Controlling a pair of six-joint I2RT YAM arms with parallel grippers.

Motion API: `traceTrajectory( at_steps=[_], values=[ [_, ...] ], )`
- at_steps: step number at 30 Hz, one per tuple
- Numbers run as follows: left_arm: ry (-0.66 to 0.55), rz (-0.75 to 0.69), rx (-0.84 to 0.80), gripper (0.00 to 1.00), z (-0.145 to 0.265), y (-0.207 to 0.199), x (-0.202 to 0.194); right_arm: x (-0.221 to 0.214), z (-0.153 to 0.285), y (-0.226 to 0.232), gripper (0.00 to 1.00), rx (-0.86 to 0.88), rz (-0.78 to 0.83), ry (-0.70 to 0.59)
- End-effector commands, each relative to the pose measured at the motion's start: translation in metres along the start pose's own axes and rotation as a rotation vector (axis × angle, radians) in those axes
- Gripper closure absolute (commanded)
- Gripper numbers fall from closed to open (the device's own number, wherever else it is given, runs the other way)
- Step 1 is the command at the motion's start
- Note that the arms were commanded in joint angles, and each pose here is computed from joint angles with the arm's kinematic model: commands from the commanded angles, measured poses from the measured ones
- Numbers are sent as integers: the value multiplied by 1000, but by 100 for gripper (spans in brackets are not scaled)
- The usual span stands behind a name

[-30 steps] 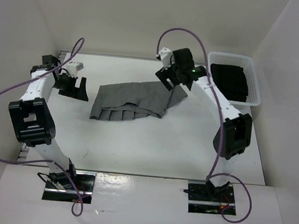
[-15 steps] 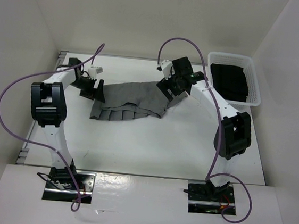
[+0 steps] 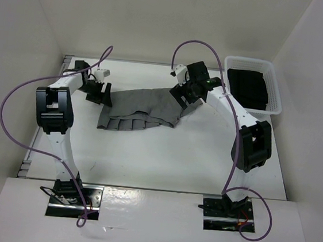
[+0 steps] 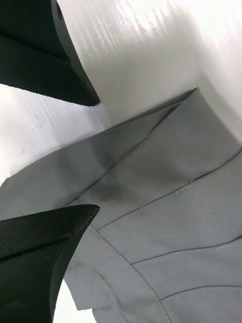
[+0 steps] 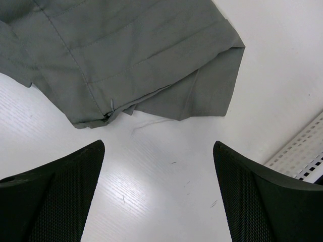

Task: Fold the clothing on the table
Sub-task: Fold the skirt

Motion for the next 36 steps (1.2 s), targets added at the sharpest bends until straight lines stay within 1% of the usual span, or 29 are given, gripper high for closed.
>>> traceTrajectory(
  at_steps=[1,5,6,9,15,20,21,29,32,34,35,36],
  values=[
    [41,36,-37,16,-17,0,-7,7,4,-6,8,0,-25,-25],
    [46,48,-65,24,-24,0,-11,4,2,-5,8,2,-35,-14],
    [43,53,-84,24,-27,0,-13,4,2,-5,8,2,-35,-14],
    [50,66,-111,29,-29,-2,-14,3,3,-9,8,-4,-42,-13],
    [67,60,-124,30,-30,-6,-15,0,1,-8,8,-2,-42,-5],
    [91,49,-122,37,-35,-12,-16,-1,-2,-8,8,0,-42,5],
    [102,47,-130,37,-37,-16,-18,-1,-2,-8,8,0,-42,5],
    [119,30,-121,54,-41,-21,-16,-4,-6,-7,8,-1,-53,3],
    [132,34,-117,62,-42,-21,-20,-3,-7,-13,8,-8,-98,-19],
    [132,34,-117,65,-42,-21,-20,-9,-11,-26,8,19,-182,-14],
    [139,39,-121,70,-43,-22,-22,-11,-16,-30,8,37,-214,-16],
    [139,39,-121,72,-43,-22,-22,-14,-25,-32,8,81,-248,-5]
  ],
)
Point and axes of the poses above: each gripper's point midway between its finger pads, its own z axis back along the fingers, its own y axis along the line the jaws close on, x = y × z, the point moved 10 cm from there along z, back along the fingers, and after that the axes turned 12 degrees about -z, right-handed, at the moved point
